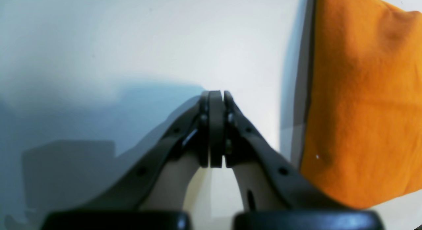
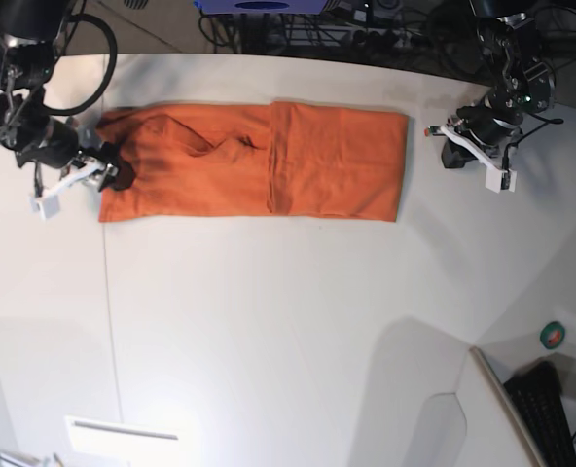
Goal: Layout the t-shirt on the table in an organized manner, then fold the t-shirt properly
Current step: 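Grasp both ends of the folded shirt with both grippers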
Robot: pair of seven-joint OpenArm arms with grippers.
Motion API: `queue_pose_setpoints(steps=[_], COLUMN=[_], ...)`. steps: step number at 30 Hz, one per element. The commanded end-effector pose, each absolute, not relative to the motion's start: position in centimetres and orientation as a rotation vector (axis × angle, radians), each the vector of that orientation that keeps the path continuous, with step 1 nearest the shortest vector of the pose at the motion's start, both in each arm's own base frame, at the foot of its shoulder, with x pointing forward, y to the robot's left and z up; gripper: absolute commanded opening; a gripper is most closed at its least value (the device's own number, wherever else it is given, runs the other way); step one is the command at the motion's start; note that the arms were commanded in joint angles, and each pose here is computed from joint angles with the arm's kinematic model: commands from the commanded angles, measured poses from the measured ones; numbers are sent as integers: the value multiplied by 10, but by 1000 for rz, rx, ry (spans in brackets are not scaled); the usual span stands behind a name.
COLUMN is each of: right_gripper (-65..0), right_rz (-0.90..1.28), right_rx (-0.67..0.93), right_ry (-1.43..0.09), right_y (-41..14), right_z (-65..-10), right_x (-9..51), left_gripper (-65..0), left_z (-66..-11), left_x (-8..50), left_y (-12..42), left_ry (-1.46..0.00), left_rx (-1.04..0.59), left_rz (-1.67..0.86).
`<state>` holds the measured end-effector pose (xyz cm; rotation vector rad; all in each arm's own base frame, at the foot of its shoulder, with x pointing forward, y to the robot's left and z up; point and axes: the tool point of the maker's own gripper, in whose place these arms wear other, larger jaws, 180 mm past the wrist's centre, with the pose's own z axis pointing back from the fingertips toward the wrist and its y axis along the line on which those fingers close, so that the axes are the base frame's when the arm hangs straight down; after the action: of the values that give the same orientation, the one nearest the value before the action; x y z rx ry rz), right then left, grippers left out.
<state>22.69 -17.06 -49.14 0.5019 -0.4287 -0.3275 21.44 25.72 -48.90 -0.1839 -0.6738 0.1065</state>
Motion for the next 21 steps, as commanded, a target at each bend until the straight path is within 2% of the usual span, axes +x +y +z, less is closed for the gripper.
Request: queue_pose_setpoints(steps=[1, 10, 13, 16, 21], right_gripper=[-209, -210, -216, -311, -545], right_rz=[-290, -270, -270, -266, -264], right_rx=[505, 507, 504, 506, 505], right_ry=[-415, -458, -465, -464, -467], right_y=[-163, -154, -156, -154, -155], right_z=[-490, -486, -485, -485, -484], right_x=[224, 226, 229, 229, 231], left_gripper=[-650, -650, -650, -650, -650], left_z=[-485, -484, -489, -492, -494], left_x=[217, 217, 216, 217, 221], left_y=[261, 260, 242, 224, 208], left_ry=[-678, -681, -662, -646, -641], left_rx=[-172, -174, -205, -234, -261], left_rz=[88, 86, 44, -4, -40])
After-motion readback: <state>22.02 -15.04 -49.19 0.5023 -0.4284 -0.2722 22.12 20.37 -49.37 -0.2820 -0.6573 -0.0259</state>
